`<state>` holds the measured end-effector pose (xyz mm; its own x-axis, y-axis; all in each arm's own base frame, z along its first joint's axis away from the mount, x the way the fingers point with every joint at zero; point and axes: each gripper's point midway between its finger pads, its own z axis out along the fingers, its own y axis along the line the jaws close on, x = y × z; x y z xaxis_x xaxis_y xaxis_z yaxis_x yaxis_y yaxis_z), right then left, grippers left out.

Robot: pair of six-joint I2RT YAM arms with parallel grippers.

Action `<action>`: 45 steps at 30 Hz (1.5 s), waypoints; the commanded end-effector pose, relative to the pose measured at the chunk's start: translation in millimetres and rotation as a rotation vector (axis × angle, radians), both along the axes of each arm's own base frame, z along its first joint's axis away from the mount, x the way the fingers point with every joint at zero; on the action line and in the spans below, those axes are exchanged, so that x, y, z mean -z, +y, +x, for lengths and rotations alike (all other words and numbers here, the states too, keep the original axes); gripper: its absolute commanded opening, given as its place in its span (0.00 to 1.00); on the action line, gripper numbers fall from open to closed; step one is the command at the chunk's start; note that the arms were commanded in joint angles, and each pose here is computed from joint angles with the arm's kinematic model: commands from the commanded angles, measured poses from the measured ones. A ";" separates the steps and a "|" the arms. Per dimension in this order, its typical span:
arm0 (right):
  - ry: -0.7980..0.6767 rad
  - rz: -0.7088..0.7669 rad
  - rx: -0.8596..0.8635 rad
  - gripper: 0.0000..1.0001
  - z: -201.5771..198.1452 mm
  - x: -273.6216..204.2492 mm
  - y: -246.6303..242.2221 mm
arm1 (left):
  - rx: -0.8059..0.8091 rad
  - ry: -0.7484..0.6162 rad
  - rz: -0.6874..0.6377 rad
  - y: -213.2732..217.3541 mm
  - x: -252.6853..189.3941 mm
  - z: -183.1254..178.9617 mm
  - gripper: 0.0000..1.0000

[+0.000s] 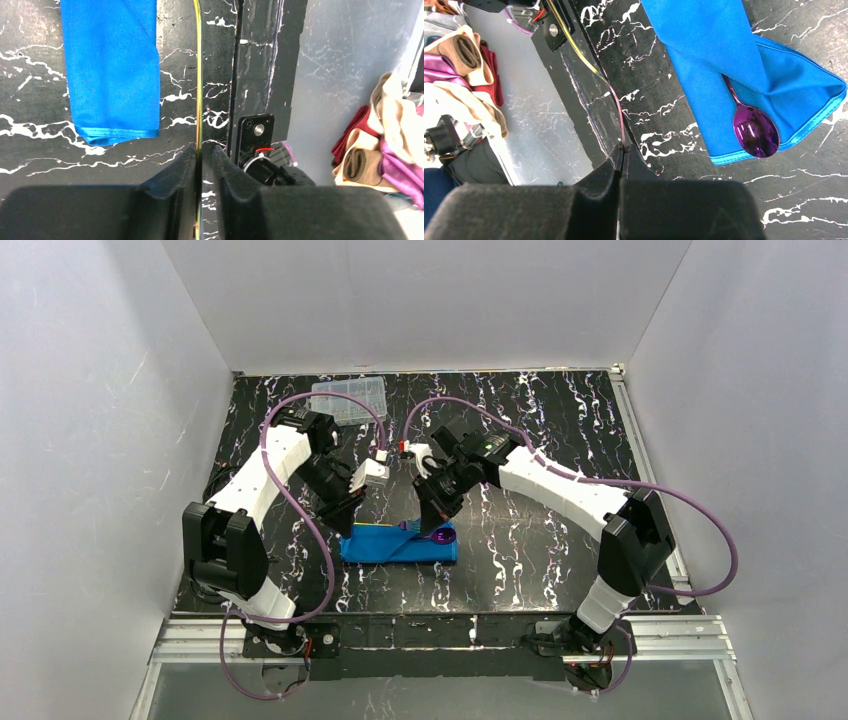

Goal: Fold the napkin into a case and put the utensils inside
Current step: Pass from the right arm to the left, then pass from the left arm to the right

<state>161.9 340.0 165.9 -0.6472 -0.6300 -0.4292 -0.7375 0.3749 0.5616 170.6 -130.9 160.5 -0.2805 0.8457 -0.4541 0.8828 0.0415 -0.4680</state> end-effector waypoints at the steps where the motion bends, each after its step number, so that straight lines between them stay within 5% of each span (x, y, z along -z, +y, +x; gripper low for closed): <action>1: -0.052 0.132 -0.004 0.01 8.1 -31.6 9.1 | 0.014 0.177 0.034 4.7 -20.0 -39.6 0.00; 13: -0.085 0.234 0.104 0.04 34.8 -41.3 12.3 | -0.069 0.230 -0.066 -18.4 -34.8 -37.5 0.00; 22: -0.063 0.356 0.195 0.44 44.3 -54.5 7.3 | -0.126 0.236 -0.155 -35.8 -52.4 -30.3 0.00; 27: -0.024 0.422 0.237 0.55 44.6 -57.9 5.4 | -0.157 0.252 -0.187 -38.6 -58.2 -29.4 0.00; 45: 0.006 0.546 0.341 0.65 51.7 -75.7 -27.6 | -0.226 0.278 -0.214 -35.7 -60.0 -20.2 0.00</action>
